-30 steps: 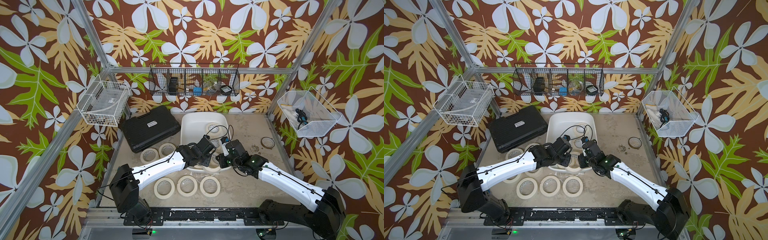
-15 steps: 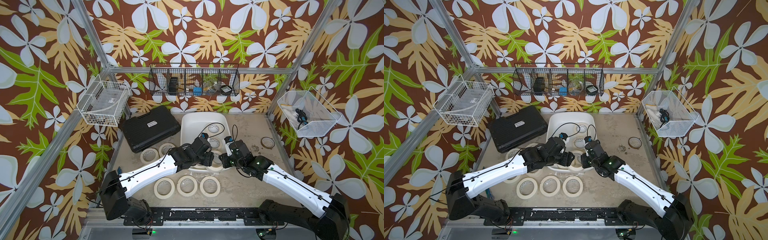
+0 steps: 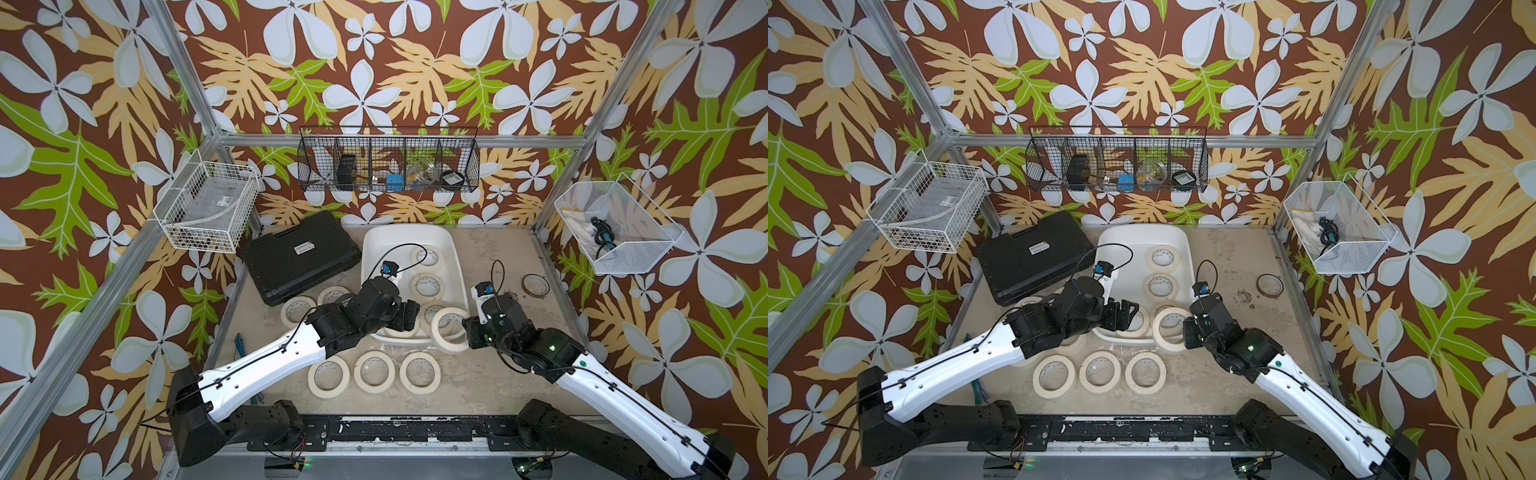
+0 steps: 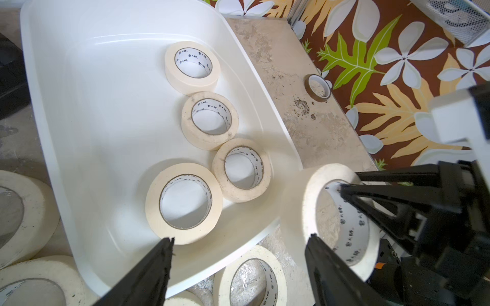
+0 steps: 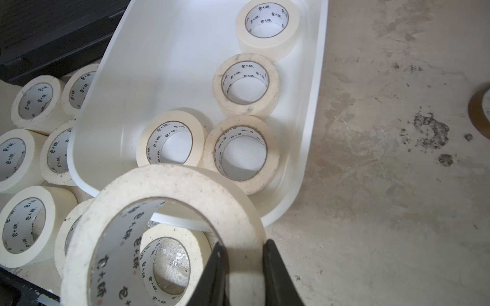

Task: Take out the art tape in the storage box
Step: Place the art tape at the center of the board.

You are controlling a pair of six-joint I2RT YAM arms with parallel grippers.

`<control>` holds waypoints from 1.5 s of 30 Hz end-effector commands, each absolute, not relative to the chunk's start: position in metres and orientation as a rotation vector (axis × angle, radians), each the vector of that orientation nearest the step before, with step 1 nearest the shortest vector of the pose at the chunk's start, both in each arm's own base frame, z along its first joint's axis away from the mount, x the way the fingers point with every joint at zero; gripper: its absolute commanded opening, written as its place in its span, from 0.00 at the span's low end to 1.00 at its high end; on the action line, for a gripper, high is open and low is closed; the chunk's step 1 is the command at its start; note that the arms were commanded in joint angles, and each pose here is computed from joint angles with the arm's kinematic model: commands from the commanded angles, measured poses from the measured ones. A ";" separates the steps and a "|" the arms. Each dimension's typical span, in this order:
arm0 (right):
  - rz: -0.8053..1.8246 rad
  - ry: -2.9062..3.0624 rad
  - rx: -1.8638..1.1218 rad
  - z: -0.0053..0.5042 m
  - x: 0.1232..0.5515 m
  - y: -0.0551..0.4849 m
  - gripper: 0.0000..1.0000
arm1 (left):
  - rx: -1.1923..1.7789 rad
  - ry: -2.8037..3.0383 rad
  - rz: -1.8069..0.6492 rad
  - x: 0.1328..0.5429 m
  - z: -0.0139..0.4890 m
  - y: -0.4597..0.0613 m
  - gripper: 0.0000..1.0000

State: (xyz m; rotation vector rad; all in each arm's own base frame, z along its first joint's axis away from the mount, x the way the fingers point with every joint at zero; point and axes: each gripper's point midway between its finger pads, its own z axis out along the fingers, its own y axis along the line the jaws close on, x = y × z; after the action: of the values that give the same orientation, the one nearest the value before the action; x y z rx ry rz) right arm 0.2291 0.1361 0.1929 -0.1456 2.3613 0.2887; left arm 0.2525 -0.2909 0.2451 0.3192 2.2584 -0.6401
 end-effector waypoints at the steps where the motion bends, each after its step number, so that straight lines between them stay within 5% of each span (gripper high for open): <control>1: 0.233 2.331 0.127 0.194 0.227 0.107 0.00 | 0.302 2.255 -0.617 0.259 0.242 -0.288 0.82; 6: 0.097 2.335 0.428 0.185 0.213 0.066 0.00 | 0.297 2.288 -0.589 0.265 0.228 -0.287 0.82; 20: 0.044 2.439 0.653 0.124 0.177 0.045 0.00 | 0.262 2.346 -0.554 0.275 0.205 -0.279 0.81; 45: 0.157 2.578 0.450 0.049 0.180 0.080 0.00 | 0.275 2.411 -0.510 0.280 0.177 -0.280 0.78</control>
State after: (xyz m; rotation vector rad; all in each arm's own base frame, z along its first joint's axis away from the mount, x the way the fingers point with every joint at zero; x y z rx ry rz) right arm 0.1705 0.0714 0.0455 0.4681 2.6087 0.1129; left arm 0.2763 -0.2777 0.1748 0.2766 2.4215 -0.5024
